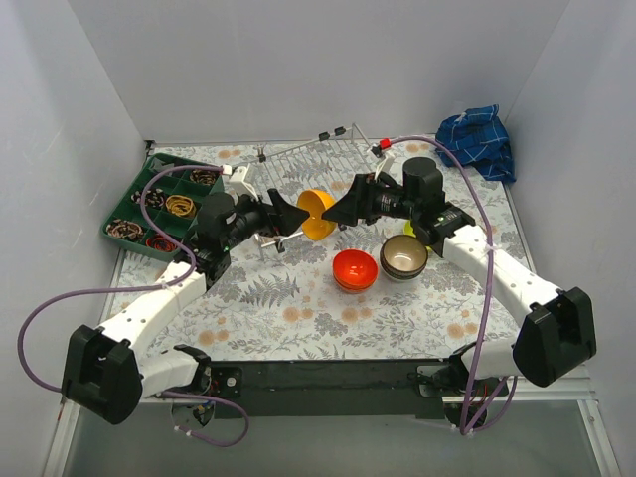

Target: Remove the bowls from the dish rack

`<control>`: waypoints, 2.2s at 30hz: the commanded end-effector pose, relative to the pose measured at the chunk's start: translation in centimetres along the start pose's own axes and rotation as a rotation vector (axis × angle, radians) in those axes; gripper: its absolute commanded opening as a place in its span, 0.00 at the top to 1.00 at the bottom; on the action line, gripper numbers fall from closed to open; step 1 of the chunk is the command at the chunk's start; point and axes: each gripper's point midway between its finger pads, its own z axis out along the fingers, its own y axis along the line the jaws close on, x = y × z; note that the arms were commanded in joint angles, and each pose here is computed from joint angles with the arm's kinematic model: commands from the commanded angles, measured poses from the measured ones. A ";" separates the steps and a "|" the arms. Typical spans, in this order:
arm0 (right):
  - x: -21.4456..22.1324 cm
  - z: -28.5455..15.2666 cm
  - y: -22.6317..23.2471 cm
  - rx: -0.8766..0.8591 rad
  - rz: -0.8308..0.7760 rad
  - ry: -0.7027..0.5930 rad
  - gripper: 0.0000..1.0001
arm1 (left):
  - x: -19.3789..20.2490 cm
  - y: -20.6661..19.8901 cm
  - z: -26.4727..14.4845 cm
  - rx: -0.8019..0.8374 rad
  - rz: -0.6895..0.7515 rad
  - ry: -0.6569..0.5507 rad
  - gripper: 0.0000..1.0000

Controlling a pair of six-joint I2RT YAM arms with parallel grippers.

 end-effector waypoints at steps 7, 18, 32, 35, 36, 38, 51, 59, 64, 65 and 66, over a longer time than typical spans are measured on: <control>-2.6 -1.1 4.4 -0.182 -0.011 -0.090 0.98 | 0.3 -1.0 0.8 0.064 -0.018 0.007 0.49; -2.0 -1.4 3.3 -0.172 0.021 -0.084 0.65 | 0.5 -1.3 1.0 0.072 -0.045 0.018 1.00; -3.0 -4.7 -1.6 0.093 -0.075 -0.126 0.06 | -1.1 0.7 -0.4 -0.139 0.054 0.059 1.00; -2.9 -6.2 -4.0 0.252 -0.118 -0.113 0.03 | -0.7 0.2 -0.7 -0.172 0.066 0.091 1.00; -3.6 -6.8 -4.0 0.284 -0.140 -0.129 0.02 | -0.2 0.4 -0.9 -0.194 0.065 0.113 1.00; -4.0 -7.8 -5.2 0.383 -0.158 -0.145 0.01 | -0.2 -0.1 -0.9 -0.226 0.079 0.119 1.00; -1.9 -11.6 -6.8 0.577 -0.174 -0.045 0.02 | 4.0 -0.9 -0.7 -0.407 0.044 0.325 1.00; -0.4 -9.0 -3.5 0.511 -0.143 0.045 0.02 | 5.3 -0.8 1.0 -0.532 0.111 0.403 1.00; -0.2 -7.2 -2.9 0.575 -0.140 0.057 0.07 | 5.6 -1.2 1.6 -0.570 0.136 0.412 1.00; 0.4 -6.5 -3.2 0.596 -0.140 0.076 0.08 | 5.7 -1.4 1.7 -0.573 0.142 0.413 1.00; 0.2 -6.4 -3.2 0.619 -0.133 0.072 0.10 | 5.7 -1.5 1.8 -0.576 0.142 0.412 1.00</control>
